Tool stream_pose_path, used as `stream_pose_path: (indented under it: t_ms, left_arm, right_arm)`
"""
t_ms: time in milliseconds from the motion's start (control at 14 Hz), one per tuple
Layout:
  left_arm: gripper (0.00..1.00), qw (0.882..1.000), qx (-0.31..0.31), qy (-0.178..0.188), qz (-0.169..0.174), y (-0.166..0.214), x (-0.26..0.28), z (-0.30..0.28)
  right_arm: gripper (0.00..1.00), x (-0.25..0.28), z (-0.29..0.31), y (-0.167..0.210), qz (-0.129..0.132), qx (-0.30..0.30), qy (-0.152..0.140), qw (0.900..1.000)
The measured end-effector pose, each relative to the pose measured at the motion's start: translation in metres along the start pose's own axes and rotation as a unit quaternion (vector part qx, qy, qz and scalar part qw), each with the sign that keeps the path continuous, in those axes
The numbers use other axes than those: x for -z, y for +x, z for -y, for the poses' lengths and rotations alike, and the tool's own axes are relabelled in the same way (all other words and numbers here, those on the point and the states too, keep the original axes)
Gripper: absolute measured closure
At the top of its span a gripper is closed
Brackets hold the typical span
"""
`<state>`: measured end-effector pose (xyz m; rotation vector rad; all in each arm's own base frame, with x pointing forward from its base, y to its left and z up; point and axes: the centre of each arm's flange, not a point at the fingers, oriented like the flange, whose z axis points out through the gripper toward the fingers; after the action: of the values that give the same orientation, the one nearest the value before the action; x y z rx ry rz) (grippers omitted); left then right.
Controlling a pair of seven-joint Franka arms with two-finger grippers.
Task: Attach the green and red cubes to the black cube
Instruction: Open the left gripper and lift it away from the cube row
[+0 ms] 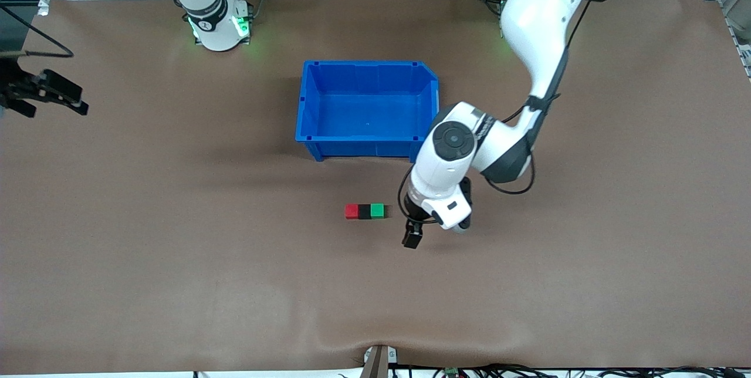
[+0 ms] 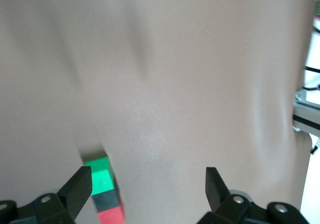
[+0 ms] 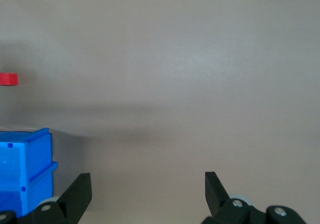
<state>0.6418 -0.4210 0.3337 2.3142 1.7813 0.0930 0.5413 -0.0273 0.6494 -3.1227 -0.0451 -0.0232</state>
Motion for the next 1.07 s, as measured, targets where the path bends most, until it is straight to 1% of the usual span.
stream_pose_path:
  t_ms: [71, 143, 286, 357, 571, 714, 857, 929, 1000, 1071]
  left_arm:
    - [0.0, 1.0, -0.023, 0.005, -0.004, 0.009, 0.012, -0.002]
    - [0.0, 0.999, -0.04, 0.005, -0.007, 0.021, 0.023, -0.005]
    - [0.0, 0.997, -0.071, -0.004, -0.012, 0.057, 0.054, -0.017]
    - [0.0, 0.996, -0.092, -0.003, -0.016, 0.08, 0.074, -0.021]
    - [0.0, 0.986, -0.163, 0.006, -0.029, 0.147, 0.144, -0.019]
    - [0.0, 0.979, -0.201, 0.007, -0.032, 0.174, 0.192, -0.006]
    - [0.0, 0.967, -0.252, 0.015, -0.034, 0.182, 0.23, 0.018]
    - [0.0, 0.955, -0.293, 0.023, -0.035, 0.185, 0.25, 0.038]
    - [0.0, 0.944, -0.325, 0.038, -0.033, 0.191, 0.261, 0.054]
    - [0.0, 0.932, -0.356, 0.062, -0.027, 0.2, 0.27, 0.07]
  right_arm:
    - [0.0, 0.01, -0.001, -0.001, 0.0, -0.001, 0.0, 1.0]
    - [0.0, 0.014, 0.0, -0.003, 0.007, -0.001, 0.001, 1.0]
    - [0.0, 0.011, 0.0, -0.005, 0.031, 0.0, 0.003, 1.0]
    - [0.0, 0.008, 0.0, -0.006, 0.039, 0.0, 0.003, 0.999]
    - [0.0, 0.003, 0.0, -0.003, 0.045, -0.001, 0.004, 0.999]
    - [0.0, 0.004, 0.0, -0.003, 0.044, -0.001, 0.004, 0.999]
    - [0.0, 0.005, -0.001, -0.003, 0.043, -0.001, 0.003, 0.999]
    - [0.0, 0.006, -0.001, -0.003, 0.042, -0.001, 0.003, 0.999]
    - [0.0, 0.006, -0.001, -0.003, 0.042, -0.001, 0.003, 0.999]
    - [0.0, 0.006, -0.001, -0.003, 0.042, -0.001, 0.004, 0.999]
